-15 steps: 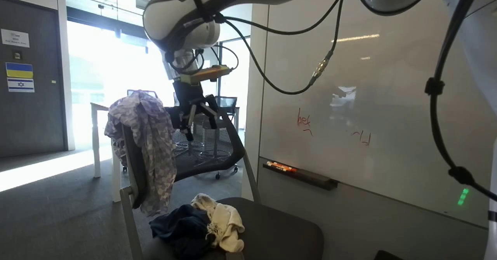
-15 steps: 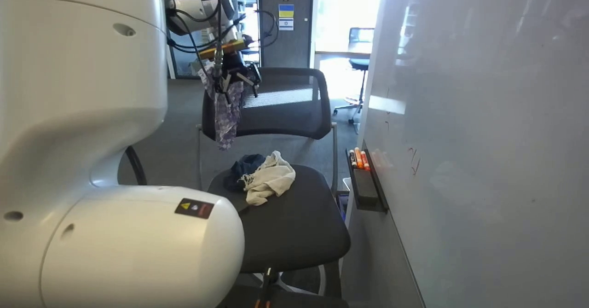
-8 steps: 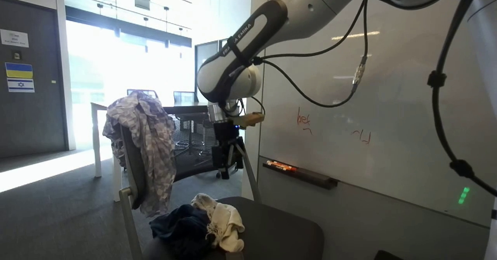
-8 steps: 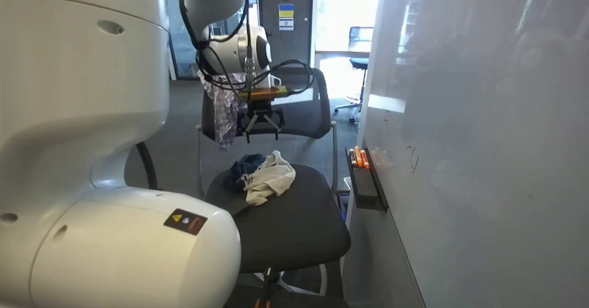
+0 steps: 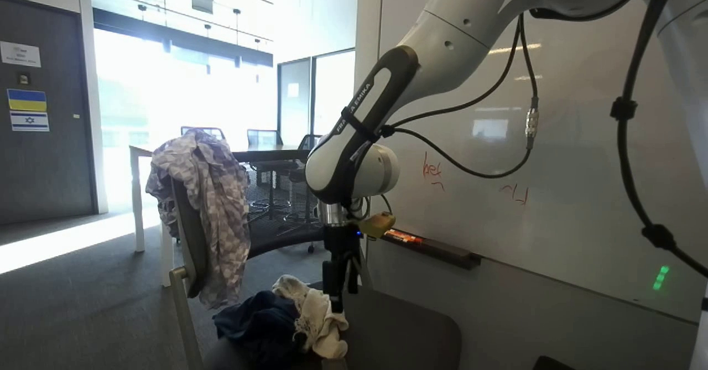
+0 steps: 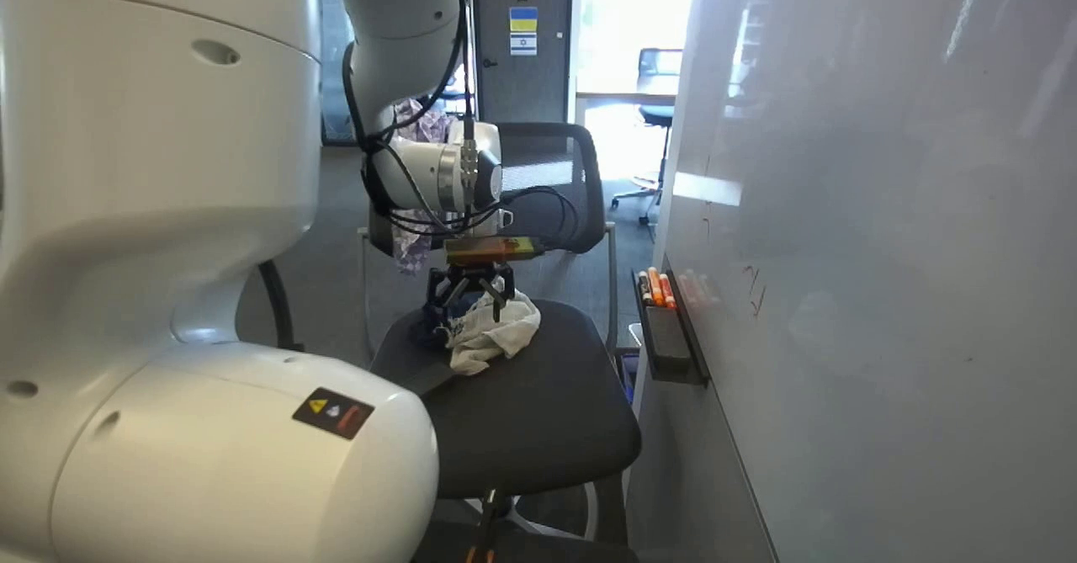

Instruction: Hang the checked cloth onto the chair

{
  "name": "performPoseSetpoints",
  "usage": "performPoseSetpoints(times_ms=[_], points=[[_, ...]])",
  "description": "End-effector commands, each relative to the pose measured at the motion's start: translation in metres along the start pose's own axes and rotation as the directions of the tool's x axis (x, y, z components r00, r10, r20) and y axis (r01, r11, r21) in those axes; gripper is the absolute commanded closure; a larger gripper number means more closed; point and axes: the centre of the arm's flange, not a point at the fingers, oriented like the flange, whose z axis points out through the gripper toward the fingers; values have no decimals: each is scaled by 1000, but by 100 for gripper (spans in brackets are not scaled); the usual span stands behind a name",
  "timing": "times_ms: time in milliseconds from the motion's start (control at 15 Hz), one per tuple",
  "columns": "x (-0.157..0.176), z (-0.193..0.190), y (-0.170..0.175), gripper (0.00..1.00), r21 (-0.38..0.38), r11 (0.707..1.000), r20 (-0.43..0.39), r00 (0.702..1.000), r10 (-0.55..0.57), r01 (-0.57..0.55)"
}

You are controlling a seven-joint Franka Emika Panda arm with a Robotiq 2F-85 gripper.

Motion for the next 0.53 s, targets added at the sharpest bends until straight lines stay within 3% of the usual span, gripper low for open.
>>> performPoseSetpoints(times_ms=[0, 467], points=[[16, 5, -4, 0, -9, 998, -63, 996, -61, 60], [55, 23, 34, 0, -5, 997, -67, 994, -82, 82]])
